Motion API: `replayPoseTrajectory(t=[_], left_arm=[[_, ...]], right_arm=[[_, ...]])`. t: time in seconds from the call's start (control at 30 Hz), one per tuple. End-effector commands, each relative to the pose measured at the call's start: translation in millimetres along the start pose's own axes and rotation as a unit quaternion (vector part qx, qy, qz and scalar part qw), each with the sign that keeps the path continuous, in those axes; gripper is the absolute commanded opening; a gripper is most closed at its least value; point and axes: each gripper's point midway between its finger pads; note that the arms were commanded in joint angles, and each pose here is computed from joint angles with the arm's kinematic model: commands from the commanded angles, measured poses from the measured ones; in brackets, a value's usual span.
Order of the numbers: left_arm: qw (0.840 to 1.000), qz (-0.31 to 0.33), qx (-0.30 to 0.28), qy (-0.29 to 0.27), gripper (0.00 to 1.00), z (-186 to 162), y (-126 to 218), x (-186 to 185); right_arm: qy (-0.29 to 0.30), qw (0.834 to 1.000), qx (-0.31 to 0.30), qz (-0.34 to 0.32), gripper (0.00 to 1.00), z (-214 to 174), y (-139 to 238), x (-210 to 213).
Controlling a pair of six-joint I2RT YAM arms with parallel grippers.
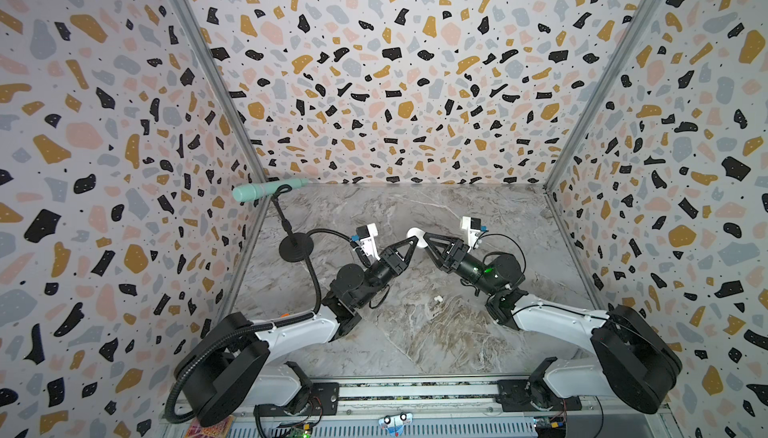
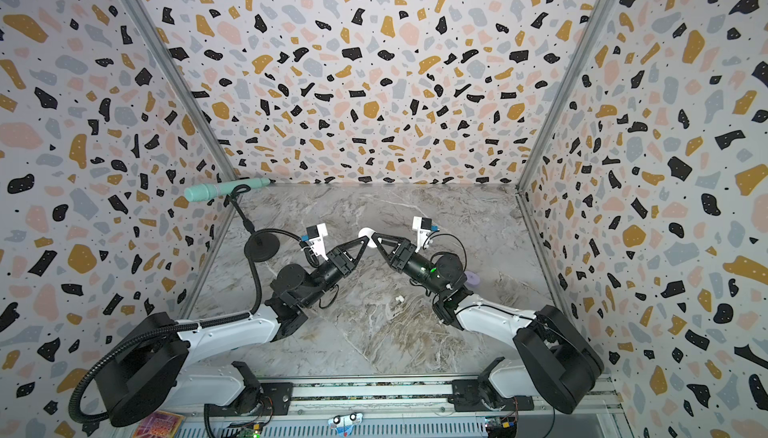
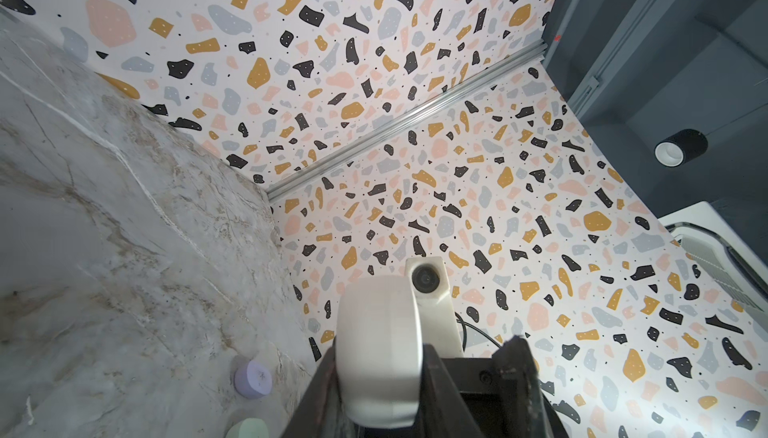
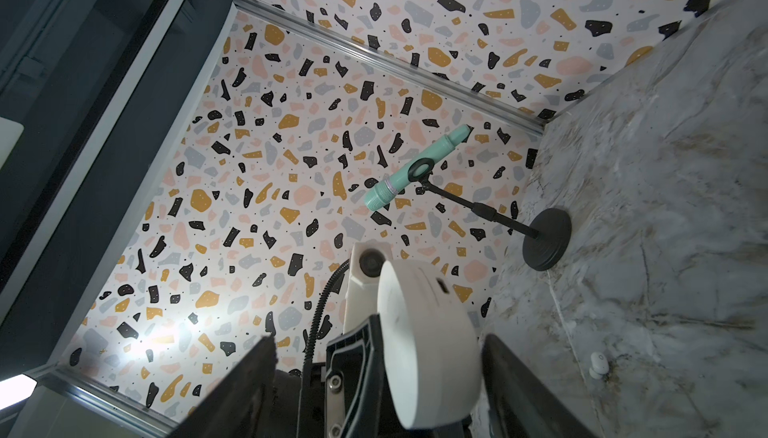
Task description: Insert the wireless bluetooth earbuds into the charging case
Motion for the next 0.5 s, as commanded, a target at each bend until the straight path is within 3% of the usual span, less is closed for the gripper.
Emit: replayPoseTrajectory(t=[0.0,0.2,0.37,0.47], left_arm=[[0.996,0.001,-0.005,-0.087,0.00,3,2,-13],[0.969,0.069,0.008,-0.236,0.00,6,7,2],[0.944,0.081,0.021,-0.318,0.00,5,12,6],[0.930,0.085,0.027,-0.358,0.00,3,14,8]], right_arm=[[-0.015,0.995,0.032,-0.093,0.84,-9,9,-26],[-0.023,0.986,0.058,-0.155,0.92,-10,26,-41],[-0.028,0.984,0.085,-0.156,0.99,-9,21,-33],[-0.045,0.983,0.096,-0.152,0.99,-11,16,-31]])
Point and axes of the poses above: each gripper's point midway between its finger pads, its own y axis back along the fingers, its own x axis along the line the jaws close on, z = x × y, and after that the axes turned 14 degrees about y, right-handed
